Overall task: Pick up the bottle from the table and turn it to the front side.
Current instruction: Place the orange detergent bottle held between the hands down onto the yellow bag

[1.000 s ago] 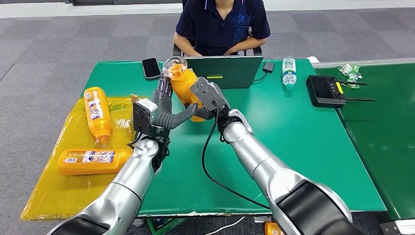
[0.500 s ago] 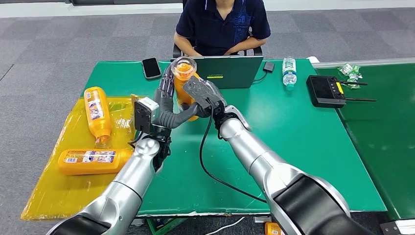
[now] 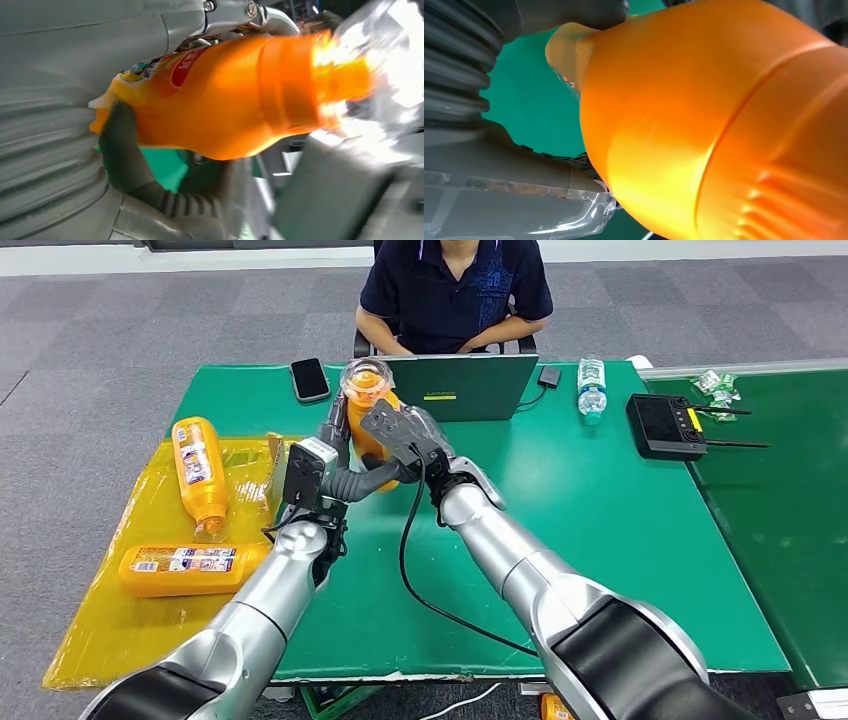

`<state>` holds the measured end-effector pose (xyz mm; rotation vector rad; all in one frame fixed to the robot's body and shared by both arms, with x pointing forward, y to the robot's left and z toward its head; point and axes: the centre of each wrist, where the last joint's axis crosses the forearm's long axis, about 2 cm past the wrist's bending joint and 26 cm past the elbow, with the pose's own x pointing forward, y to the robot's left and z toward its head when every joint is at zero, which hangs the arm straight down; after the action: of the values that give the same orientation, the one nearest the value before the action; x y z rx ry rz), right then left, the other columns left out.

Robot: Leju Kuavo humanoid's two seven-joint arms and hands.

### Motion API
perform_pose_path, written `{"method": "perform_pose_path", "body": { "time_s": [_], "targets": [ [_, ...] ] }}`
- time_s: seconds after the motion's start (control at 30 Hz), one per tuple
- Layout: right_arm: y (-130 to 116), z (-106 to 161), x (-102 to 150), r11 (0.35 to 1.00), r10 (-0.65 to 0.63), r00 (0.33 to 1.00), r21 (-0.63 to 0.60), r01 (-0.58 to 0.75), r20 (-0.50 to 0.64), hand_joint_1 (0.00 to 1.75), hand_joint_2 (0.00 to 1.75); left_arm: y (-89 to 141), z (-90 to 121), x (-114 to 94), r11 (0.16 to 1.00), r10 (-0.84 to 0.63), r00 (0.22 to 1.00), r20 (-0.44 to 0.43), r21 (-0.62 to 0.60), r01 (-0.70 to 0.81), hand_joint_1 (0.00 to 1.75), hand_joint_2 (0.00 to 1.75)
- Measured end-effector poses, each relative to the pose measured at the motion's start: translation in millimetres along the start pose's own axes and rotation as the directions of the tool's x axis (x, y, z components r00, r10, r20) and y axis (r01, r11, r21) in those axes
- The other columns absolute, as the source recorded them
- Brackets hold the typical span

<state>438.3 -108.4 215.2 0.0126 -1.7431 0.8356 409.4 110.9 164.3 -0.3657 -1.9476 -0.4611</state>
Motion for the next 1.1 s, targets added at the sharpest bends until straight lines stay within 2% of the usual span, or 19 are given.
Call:
{"method": "perform_pose_path", "body": {
  "time_s": [0.4,0.63,0.9,1.03,1.1],
  "targets": [
    [2,-3,7,0.996,0.089,0.996,0.026,-0.089,0.006,1.75,1.75,32,4,-8,0.990,-0.140,0.985,-0.102,-0.025,0.138,0.00,1.75],
    [8,-5,11,0.992,0.112,0.993,0.058,-0.113,0.023,1.75,1.75,45,5,-8,0.987,-0.164,0.980,-0.116,-0.018,0.163,0.00,1.75],
    [13,-6,15,0.990,0.118,0.992,0.076,-0.120,0.035,1.75,1.75,49,6,-9,0.989,-0.146,0.982,-0.115,-0.015,0.146,0.00,1.75],
    [16,-7,18,0.992,0.102,0.994,0.075,-0.105,0.040,1.75,1.75,50,7,-9,0.995,-0.095,0.990,-0.103,-0.022,0.094,1.75,1.75],
    [17,-8,19,0.993,0.092,0.995,0.076,-0.095,0.043,1.75,1.75,50,7,-9,0.997,-0.071,0.992,-0.101,-0.026,0.069,1.75,1.75]
  ]
}}
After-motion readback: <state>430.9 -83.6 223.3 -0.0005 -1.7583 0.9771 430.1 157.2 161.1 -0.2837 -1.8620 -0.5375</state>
